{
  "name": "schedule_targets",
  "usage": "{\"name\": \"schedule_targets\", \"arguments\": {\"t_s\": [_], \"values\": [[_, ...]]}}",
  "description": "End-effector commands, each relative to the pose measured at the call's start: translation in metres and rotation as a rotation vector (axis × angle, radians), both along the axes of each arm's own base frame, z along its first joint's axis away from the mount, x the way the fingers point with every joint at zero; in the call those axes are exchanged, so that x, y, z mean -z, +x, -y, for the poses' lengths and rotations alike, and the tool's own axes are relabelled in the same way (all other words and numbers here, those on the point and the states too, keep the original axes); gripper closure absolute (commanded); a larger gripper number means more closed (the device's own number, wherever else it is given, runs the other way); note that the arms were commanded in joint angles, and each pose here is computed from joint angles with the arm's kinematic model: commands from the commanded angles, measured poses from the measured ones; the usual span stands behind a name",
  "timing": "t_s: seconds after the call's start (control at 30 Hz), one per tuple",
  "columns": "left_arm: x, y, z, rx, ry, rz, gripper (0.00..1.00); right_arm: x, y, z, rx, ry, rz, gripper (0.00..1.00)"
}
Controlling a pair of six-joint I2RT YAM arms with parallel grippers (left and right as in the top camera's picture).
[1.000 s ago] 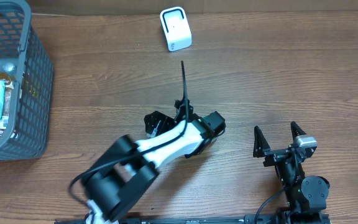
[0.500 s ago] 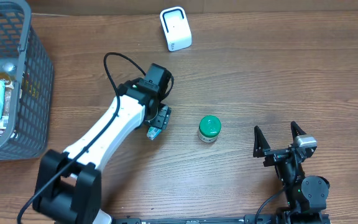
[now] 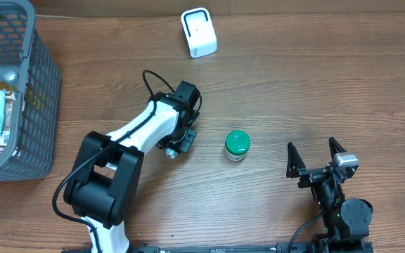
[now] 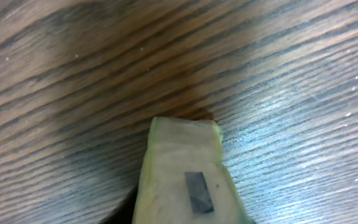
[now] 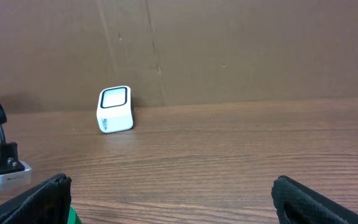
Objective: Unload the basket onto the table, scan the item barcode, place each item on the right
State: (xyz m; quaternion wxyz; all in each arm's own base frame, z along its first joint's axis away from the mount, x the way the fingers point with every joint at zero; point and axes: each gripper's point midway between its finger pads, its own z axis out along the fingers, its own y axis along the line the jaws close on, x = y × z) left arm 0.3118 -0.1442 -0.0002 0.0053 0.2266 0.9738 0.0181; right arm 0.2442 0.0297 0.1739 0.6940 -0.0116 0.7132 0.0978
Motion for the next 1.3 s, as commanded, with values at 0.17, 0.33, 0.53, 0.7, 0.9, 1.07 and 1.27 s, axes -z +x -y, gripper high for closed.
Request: {"name": "schedule_targets", "arguments": {"t_s": [0.17, 0.33, 0.53, 0.7, 0.9, 1.07, 1.27], "values": [[0.004, 0.000, 0.005, -0.053, -0.013, -0.002, 0.56, 0.003, 0.000, 0.001, 0.008, 0.001, 0.000, 0.00], [0.004, 0.002, 0.006, -0.082, -0.019, 0.007, 0.56, 0.003, 0.000, 0.001, 0.008, 0.001, 0.001, 0.00], [0.004, 0.000, 0.012, -0.092, -0.054, -0.007, 0.74, 0.003, 0.000, 0.001, 0.008, 0.001, 0.001, 0.00], [0.004, 0.000, 0.014, -0.092, -0.061, -0.009, 0.74, 0.003, 0.000, 0.001, 0.008, 0.001, 0.000, 0.00], [0.004, 0.001, 0.014, -0.091, -0.063, -0.005, 0.65, 0.003, 0.000, 0.001, 0.008, 0.001, 0.001, 0.00], [0.004, 0.004, 0.015, -0.107, -0.069, 0.005, 0.74, 0.003, 0.000, 0.001, 0.008, 0.001, 0.001, 0.00], [0.003, 0.002, 0.025, -0.232, -0.122, -0.015, 0.85, 0.003, 0.000, 0.001, 0.008, 0.001, 0.001, 0.00]]}}
